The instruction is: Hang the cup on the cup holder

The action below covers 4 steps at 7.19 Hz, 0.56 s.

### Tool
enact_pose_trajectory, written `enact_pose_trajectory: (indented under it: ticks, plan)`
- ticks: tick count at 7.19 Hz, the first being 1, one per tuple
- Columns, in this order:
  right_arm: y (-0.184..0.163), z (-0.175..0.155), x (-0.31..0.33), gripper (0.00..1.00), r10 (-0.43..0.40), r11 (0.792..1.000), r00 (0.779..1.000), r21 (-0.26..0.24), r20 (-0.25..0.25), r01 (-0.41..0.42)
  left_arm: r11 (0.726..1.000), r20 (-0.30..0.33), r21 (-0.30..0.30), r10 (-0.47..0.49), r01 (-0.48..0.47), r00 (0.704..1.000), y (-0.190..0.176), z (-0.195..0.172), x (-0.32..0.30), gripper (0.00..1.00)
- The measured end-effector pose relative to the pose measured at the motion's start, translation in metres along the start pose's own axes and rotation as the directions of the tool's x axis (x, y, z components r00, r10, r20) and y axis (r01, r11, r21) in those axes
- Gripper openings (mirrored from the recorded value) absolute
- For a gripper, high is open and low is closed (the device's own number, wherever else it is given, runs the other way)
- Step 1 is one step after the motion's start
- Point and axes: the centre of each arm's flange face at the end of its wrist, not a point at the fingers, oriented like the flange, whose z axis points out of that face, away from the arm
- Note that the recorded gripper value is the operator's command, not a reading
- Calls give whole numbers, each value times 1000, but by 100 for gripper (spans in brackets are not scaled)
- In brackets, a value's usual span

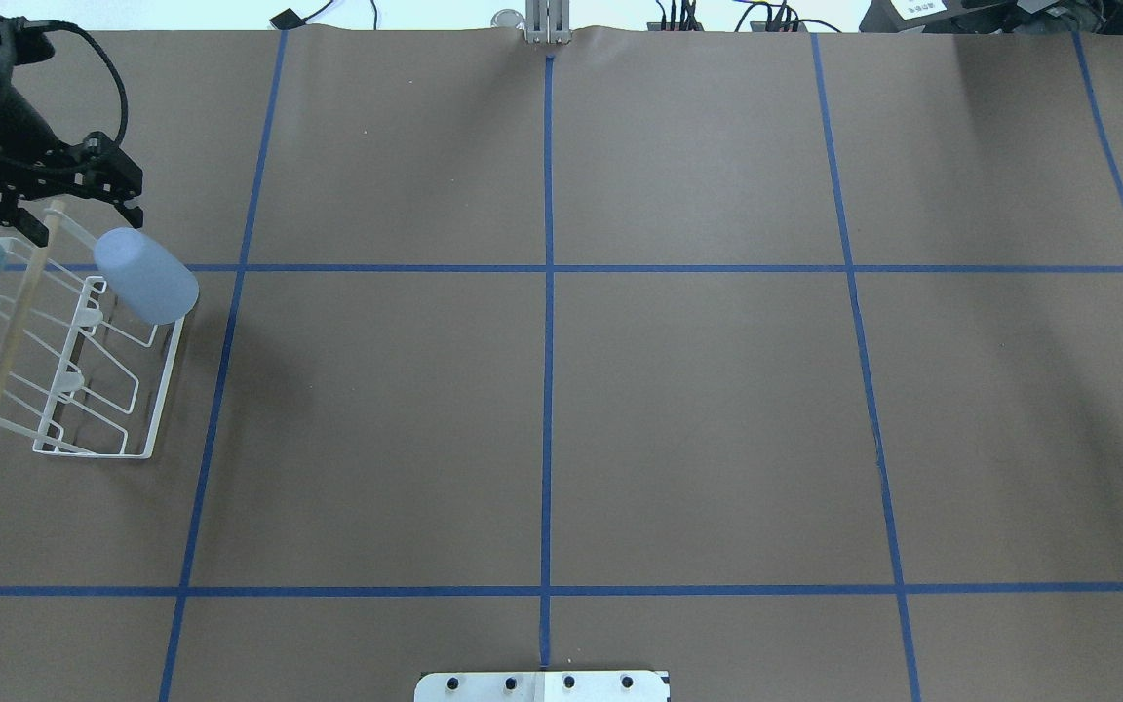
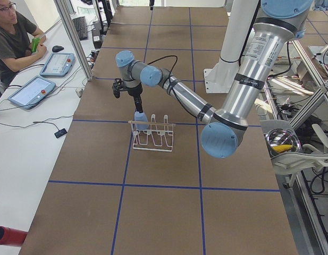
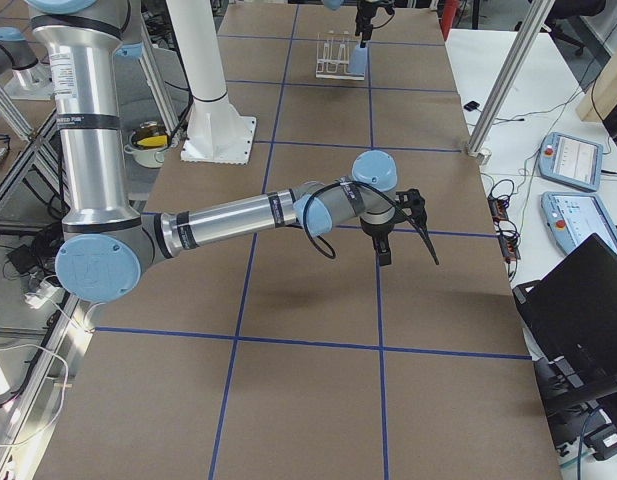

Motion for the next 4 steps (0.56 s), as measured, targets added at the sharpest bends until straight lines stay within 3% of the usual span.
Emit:
enact_pose_trajectory:
  ticks: [1,2,4]
  plan:
    - [0,-3,1,100,2,1000,1000,-12,-10,-2,992,0,48,117,-117,993,-2,-25,-31,99]
    - [-1,-8,3,100,-10,1000,1000,-30,-25,9,967,20,83,239,-240,971,-9,-45,-71,99]
    - [0,-26,11,100,-53,996,995,-81,-80,47,918,62,105,378,-383,924,-24,-64,-151,99]
